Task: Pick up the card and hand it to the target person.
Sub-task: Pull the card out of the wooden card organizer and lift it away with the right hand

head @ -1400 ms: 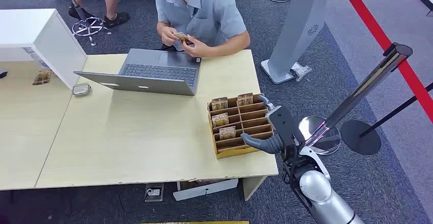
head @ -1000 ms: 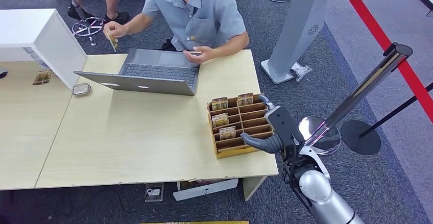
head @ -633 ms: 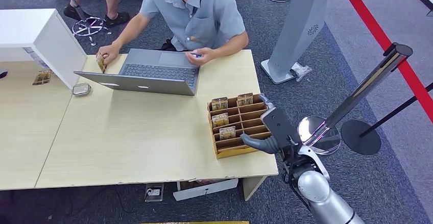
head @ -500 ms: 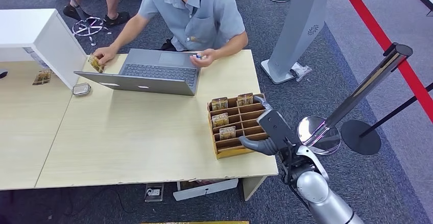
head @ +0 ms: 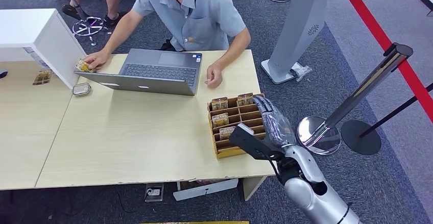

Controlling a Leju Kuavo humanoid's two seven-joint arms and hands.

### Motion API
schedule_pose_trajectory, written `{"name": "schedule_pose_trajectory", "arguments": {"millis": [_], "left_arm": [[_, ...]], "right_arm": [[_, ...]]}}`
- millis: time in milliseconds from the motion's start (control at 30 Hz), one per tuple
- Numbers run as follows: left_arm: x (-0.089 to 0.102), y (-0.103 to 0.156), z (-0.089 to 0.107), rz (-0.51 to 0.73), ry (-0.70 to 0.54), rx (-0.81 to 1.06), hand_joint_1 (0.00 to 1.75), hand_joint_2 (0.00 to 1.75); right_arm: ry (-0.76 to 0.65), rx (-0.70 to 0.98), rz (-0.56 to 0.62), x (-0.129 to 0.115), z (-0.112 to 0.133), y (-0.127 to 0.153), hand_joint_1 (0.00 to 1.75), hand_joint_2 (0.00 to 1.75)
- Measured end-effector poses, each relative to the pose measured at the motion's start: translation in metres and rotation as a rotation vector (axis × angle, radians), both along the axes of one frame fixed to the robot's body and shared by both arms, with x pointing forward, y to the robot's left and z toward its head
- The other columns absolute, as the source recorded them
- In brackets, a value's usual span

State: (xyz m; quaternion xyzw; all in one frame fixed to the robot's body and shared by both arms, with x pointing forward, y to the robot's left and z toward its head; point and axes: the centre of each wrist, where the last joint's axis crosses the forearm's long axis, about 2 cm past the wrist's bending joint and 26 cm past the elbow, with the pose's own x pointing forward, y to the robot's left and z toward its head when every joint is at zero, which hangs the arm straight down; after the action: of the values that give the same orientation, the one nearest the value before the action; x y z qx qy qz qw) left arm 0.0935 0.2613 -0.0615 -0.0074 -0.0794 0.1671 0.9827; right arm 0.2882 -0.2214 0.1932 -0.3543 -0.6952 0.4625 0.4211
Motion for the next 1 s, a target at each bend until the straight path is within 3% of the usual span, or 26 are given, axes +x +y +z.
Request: {"name": "schedule_pose_trajectory", "arguments": {"millis": [100,133,700,1000], "left_arm": [[0.000,0.000,0.000,-0.001,-0.005,0.000,0.00,0.00],[0.001,0.000,0.000,-0.002,-0.007,0.000,0.00,0.00],[0.005,-0.001,0.001,-0.015,-0.027,-0.011,0.00,0.00],[0.006,0.000,0.000,-0.030,-0.038,-0.017,0.00,0.00]], "right_arm": [[-0.044,-0.089,-0.015,-0.001,0.000,0.006,1.38,1.75],[-0.060,-0.112,-0.018,-0.001,0.000,0.009,1.75,1.75],[-0.211,-0.210,0.039,-0.005,0.001,0.050,1.73,1.75],[-0.206,-0.257,0.096,-0.005,-0.004,0.070,1.36,1.75]]}}
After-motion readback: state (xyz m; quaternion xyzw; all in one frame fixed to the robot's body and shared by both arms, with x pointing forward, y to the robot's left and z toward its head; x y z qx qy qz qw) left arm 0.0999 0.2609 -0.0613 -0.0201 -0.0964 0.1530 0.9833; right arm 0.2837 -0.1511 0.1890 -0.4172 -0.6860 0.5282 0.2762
